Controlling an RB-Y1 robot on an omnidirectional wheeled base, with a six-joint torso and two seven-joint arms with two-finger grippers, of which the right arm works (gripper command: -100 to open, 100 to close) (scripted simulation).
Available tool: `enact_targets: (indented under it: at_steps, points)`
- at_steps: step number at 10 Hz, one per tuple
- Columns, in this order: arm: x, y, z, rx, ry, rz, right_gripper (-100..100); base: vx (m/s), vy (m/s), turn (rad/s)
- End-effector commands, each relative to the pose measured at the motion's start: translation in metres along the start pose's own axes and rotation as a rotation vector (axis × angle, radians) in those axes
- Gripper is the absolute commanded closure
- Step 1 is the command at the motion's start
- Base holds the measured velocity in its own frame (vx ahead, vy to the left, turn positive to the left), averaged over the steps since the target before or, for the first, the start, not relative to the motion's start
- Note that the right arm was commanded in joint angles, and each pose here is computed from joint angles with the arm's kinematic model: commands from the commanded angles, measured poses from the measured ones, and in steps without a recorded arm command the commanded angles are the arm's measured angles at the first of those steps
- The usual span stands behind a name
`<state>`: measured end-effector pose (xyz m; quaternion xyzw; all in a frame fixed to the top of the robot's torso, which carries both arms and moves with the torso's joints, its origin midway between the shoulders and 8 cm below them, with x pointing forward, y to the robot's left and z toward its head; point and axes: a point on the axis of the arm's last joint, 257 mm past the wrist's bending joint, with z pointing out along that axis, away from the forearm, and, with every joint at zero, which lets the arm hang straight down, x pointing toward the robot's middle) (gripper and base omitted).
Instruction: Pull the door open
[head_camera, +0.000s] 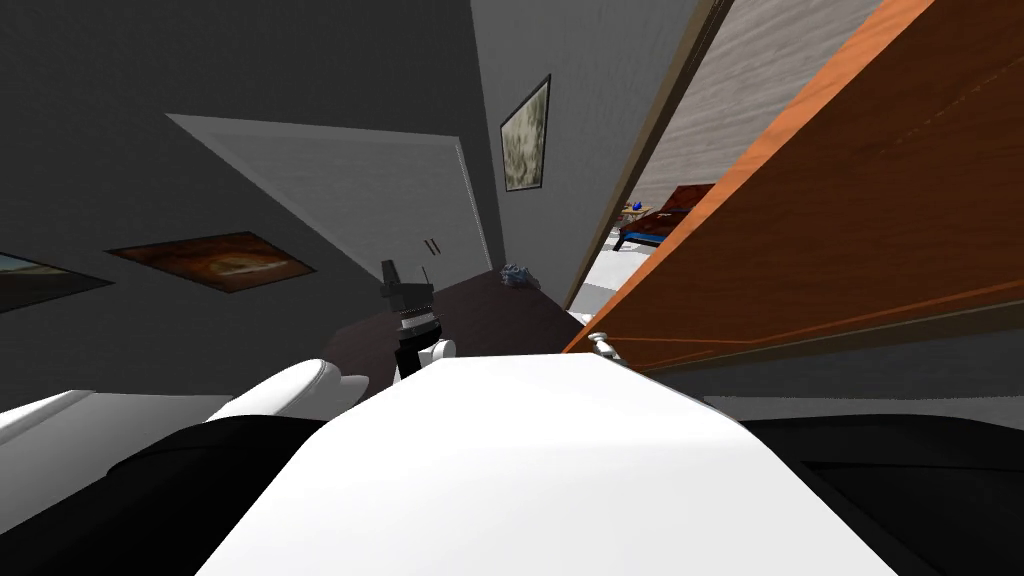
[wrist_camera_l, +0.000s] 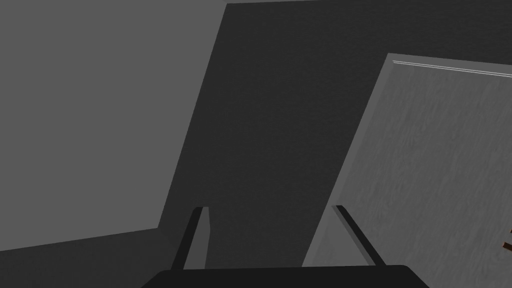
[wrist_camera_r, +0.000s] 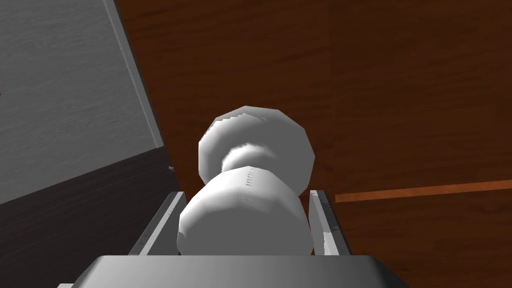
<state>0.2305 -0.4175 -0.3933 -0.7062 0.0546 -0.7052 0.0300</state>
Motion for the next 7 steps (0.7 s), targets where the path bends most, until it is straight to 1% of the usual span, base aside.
enact_targets:
  at_steps: [1,4,5,6,7]
  points:
    - [0.0008,0.0001,-0.0008,0.012,0.001,0.002,100,-0.238,-0.046,0.119]
    - [0.0015,0.0005,-0.0013,0.027,0.000,0.001,100,-0.174,-0.024,0.094]
    - [0.0001,-0.0001,-0.0011,0.026,-0.003,0.000,100,-0.069,-0.008,0.016]
    - [-0.0005,-0.0002,-0.0009,0.033,-0.006,0.001,100,-0.126,-0.018,0.133]
    - [-0.0004,-0.0001,-0.0005,0.036,-0.006,0.001,100,-0.198,-0.051,0.134]
